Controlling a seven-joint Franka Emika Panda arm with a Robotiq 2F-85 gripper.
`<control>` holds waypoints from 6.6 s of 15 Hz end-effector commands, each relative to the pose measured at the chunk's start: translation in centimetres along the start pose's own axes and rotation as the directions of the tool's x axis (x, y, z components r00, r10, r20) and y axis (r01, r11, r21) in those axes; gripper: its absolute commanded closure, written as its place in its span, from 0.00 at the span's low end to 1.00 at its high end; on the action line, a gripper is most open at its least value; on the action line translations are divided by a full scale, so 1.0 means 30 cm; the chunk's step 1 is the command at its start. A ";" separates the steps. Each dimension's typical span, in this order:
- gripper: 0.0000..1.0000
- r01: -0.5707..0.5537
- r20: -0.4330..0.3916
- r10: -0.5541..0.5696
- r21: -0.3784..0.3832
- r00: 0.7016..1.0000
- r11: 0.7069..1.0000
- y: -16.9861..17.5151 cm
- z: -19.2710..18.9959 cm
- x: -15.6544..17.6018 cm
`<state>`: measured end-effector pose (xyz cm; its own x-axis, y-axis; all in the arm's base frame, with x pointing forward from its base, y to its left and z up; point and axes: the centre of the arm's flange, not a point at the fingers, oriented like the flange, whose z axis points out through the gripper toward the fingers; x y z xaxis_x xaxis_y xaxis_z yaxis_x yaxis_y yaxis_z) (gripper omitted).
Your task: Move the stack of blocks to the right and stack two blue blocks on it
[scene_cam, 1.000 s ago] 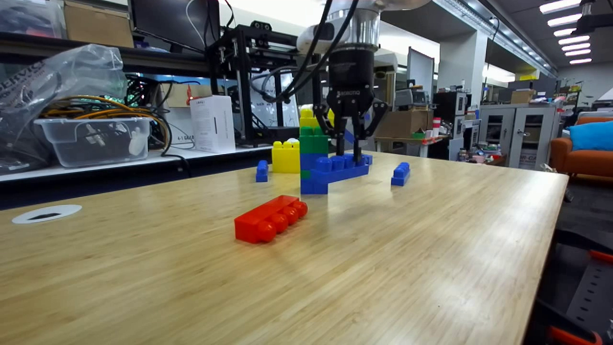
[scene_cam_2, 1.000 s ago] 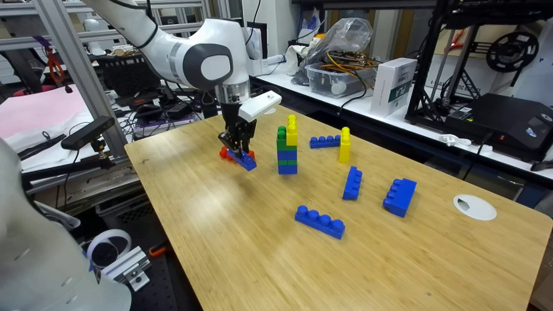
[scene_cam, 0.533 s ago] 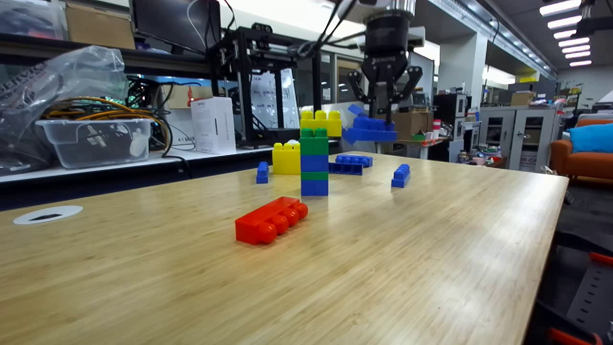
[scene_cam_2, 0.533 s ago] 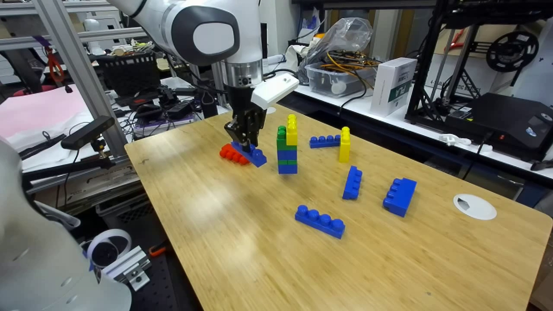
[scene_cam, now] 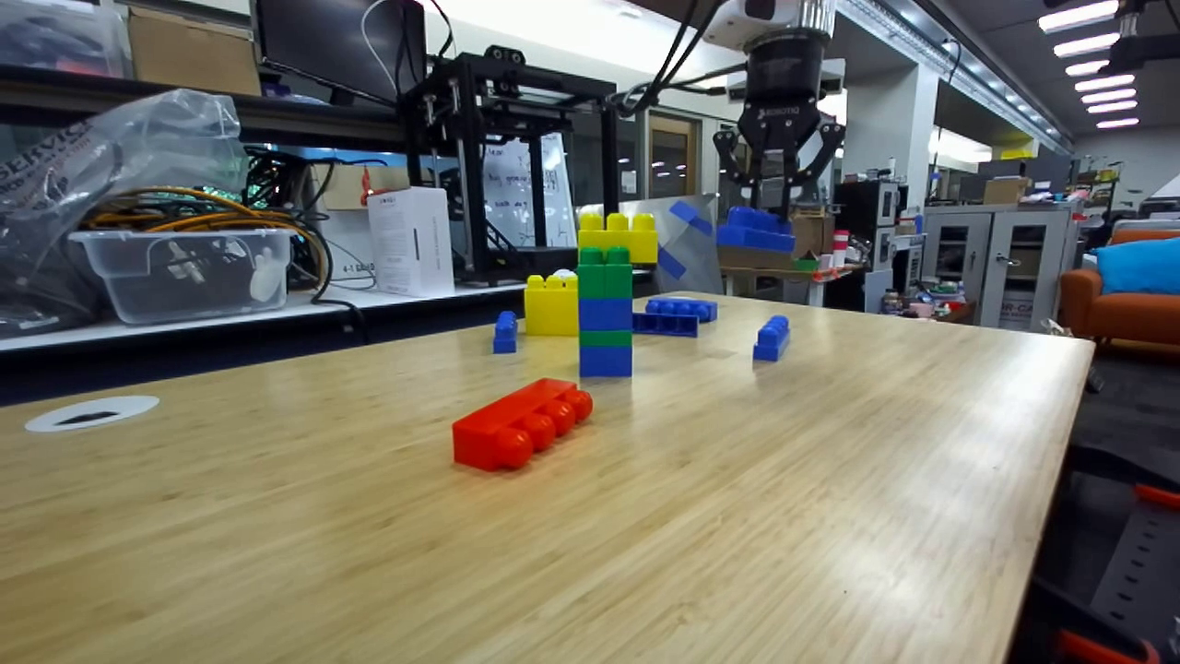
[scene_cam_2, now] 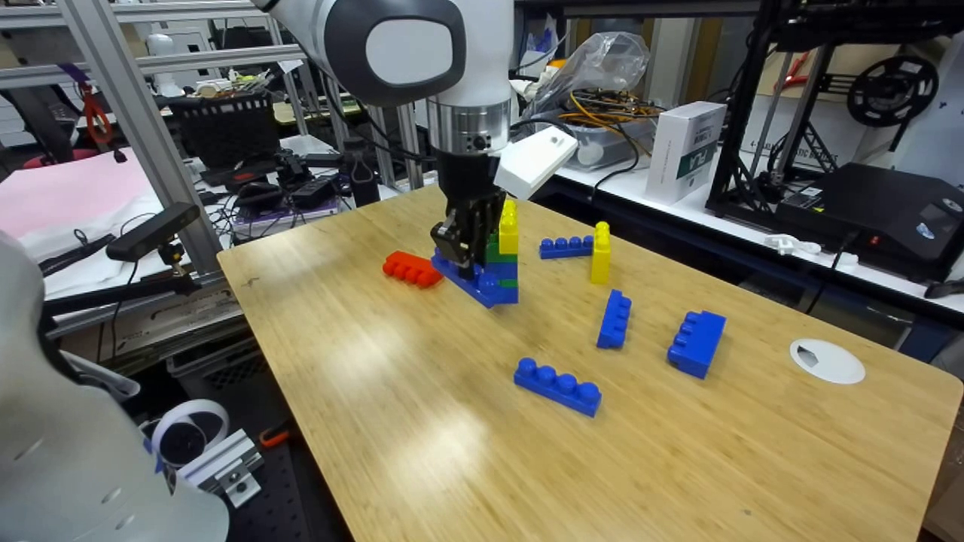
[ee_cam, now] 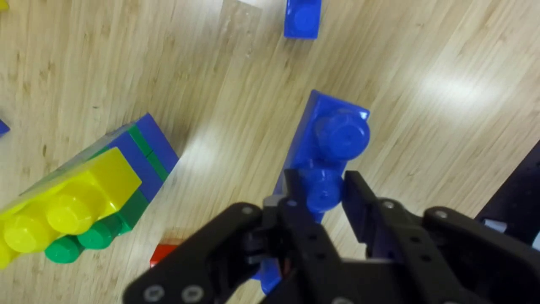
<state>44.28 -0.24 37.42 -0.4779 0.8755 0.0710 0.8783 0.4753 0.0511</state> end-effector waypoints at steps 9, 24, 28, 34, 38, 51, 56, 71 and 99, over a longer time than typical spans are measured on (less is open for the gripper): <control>0.70 -0.003 -0.020 0.004 0.045 1.000 0.999 0.039 0.021 -0.152; 0.70 -0.002 -0.025 0.003 0.051 1.000 0.999 0.039 0.019 -0.151; 0.93 0.049 -0.014 -0.048 0.050 0.999 0.998 0.037 0.018 -0.177; 0.93 0.138 -0.011 -0.138 0.061 0.990 0.989 0.037 0.027 -0.292; 0.93 0.188 0.011 -0.190 0.071 0.982 0.980 0.052 0.038 -0.371; 0.93 0.234 0.016 -0.238 0.145 0.971 0.961 0.084 0.169 -0.485; 0.93 0.246 0.019 -0.253 0.162 0.967 0.956 0.082 0.228 -0.480; 0.93 0.268 0.003 -0.272 0.169 0.962 0.949 0.075 0.325 -0.471; 0.93 0.294 0.004 -0.299 0.163 0.954 0.942 0.085 0.435 -0.459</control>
<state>53.10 -9.72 24.80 -0.7111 0.7002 0.0636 0.6937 0.7135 -0.0987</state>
